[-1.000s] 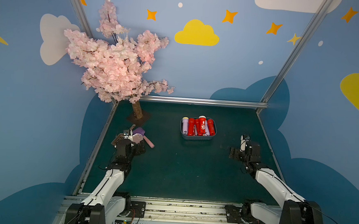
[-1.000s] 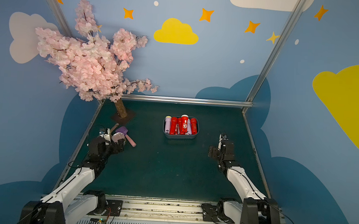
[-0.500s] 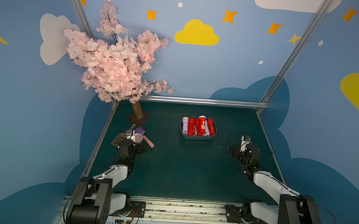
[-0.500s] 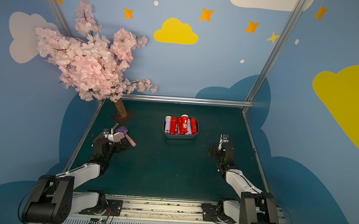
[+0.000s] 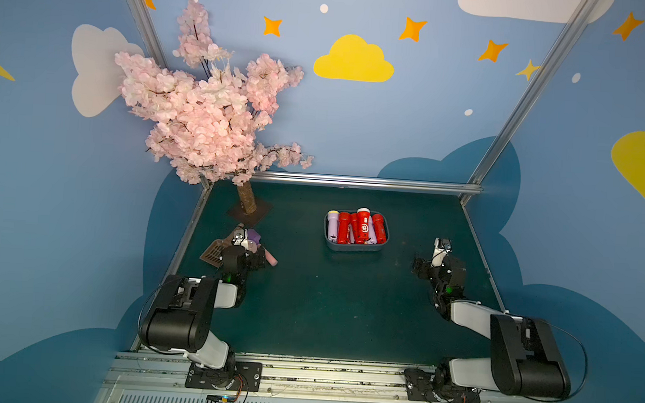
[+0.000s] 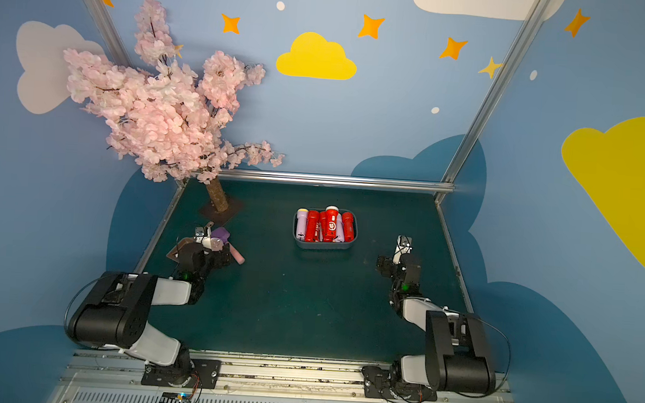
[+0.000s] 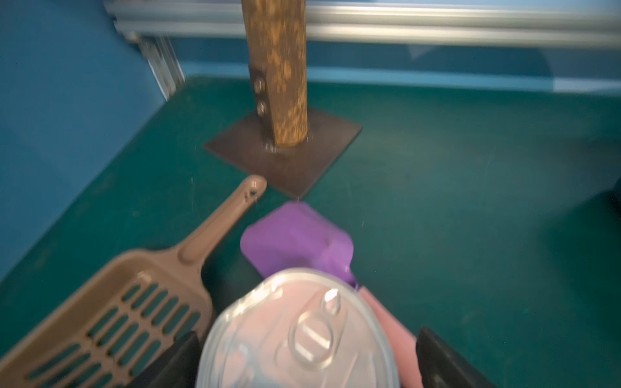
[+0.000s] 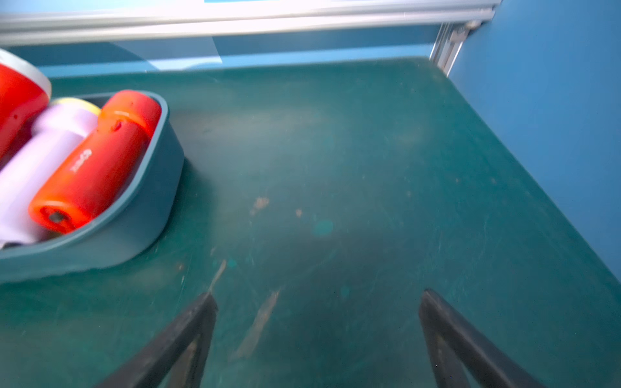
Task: Put the flashlights into the storage boxes
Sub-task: Reset both arms
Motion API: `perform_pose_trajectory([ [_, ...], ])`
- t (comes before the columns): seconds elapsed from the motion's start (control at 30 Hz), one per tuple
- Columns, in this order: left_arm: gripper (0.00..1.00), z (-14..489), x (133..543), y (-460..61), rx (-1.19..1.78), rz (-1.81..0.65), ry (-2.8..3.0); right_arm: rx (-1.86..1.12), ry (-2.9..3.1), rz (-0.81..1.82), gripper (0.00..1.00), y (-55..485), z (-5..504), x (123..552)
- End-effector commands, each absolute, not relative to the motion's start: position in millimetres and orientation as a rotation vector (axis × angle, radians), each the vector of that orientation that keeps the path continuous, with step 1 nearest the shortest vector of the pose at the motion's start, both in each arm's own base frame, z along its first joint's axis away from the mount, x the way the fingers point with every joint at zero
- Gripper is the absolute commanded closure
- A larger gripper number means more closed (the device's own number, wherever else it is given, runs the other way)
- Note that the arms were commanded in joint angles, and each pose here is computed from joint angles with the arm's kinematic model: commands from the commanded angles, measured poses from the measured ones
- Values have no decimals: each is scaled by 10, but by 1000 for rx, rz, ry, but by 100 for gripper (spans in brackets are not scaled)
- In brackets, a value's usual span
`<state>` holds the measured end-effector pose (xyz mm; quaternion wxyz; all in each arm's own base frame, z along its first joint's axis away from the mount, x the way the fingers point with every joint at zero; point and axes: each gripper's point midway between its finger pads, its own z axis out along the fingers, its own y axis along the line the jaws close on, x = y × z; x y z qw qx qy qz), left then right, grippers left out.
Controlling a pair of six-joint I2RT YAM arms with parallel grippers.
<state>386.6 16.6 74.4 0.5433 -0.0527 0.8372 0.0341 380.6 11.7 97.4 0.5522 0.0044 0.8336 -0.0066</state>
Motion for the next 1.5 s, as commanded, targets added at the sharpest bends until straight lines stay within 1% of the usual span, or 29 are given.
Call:
perform_pose_trajectory([
  [0.0,1,834,3925,175,-119,92,1952,0,1909,-21,6,110,944,3884],
  [0.07,1,832,3927,175,-120,89,1954,-37,1898,-10,6,160,930,3951],
  [0.13,1,835,3929,176,-122,88,1958,-33,1966,-3,5,158,898,3938],
  [0.2,1,827,3926,180,-125,87,1965,-36,1913,0,4,165,923,3955],
  [1.47,1,828,3921,179,-125,87,1969,-36,1945,7,4,166,903,3946],
])
